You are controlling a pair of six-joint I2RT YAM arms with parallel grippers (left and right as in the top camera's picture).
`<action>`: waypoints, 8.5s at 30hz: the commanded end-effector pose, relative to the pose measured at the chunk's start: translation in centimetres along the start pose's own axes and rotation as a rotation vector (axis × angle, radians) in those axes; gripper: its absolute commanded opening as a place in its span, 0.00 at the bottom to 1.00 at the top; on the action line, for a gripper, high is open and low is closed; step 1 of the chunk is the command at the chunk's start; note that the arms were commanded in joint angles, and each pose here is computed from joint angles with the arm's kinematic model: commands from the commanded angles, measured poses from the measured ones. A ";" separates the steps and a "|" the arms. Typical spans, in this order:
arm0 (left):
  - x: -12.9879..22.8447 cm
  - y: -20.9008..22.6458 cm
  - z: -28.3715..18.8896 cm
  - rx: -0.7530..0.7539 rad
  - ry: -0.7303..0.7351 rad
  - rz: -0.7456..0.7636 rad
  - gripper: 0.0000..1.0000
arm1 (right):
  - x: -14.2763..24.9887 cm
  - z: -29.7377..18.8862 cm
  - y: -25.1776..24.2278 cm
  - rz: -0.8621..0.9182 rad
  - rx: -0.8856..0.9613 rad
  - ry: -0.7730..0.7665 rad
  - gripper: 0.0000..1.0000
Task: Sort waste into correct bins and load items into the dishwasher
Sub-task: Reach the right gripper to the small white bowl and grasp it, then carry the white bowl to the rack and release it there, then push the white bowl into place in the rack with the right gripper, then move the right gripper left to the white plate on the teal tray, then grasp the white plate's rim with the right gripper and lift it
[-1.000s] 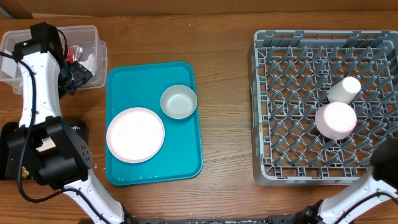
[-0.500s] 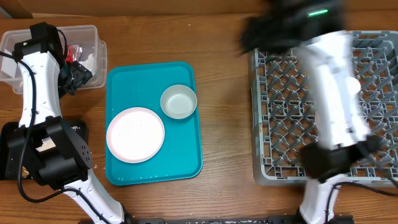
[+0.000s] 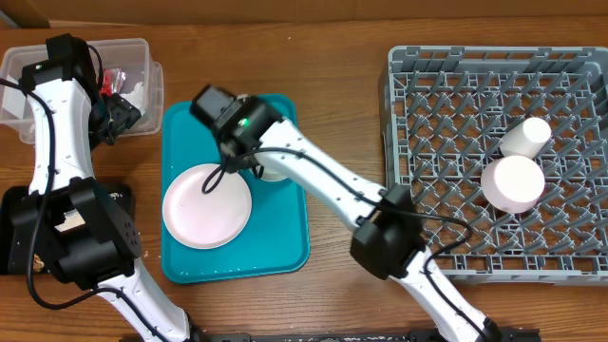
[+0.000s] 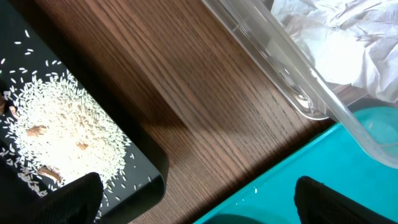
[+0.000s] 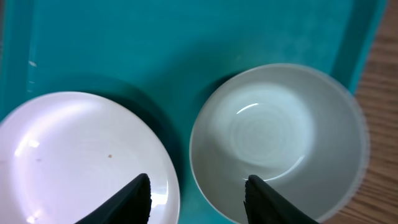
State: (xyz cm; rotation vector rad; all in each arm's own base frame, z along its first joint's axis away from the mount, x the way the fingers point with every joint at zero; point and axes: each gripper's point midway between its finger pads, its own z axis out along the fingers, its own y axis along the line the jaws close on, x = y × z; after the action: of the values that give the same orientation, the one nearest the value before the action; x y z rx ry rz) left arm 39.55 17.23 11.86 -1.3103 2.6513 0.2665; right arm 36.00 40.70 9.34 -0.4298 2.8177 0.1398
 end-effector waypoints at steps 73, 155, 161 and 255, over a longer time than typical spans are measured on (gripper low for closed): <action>-0.1 0.2 0.1 -0.008 -0.001 -0.015 1.00 | 0.2 -13.6 -42.9 0.837 -1.023 -0.202 0.04; -0.1 0.2 0.1 -0.008 -0.001 -0.015 1.00 | 5.7 -8.4 -47.5 0.982 0.192 0.006 0.04; -0.1 0.2 0.1 -0.007 -0.001 -0.015 1.00 | 6.3 -8.5 -46.9 0.991 0.179 0.045 0.04; -0.1 0.2 0.1 -0.007 -0.001 -0.015 1.00 | 9.1 5.7 2.1 0.275 -0.024 0.188 0.46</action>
State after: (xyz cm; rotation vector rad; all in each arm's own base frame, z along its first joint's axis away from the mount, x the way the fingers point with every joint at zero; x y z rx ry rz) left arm 39.55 17.22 11.86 -1.3097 2.6515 0.2664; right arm 28.76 41.46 2.56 -0.0679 3.0471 0.2575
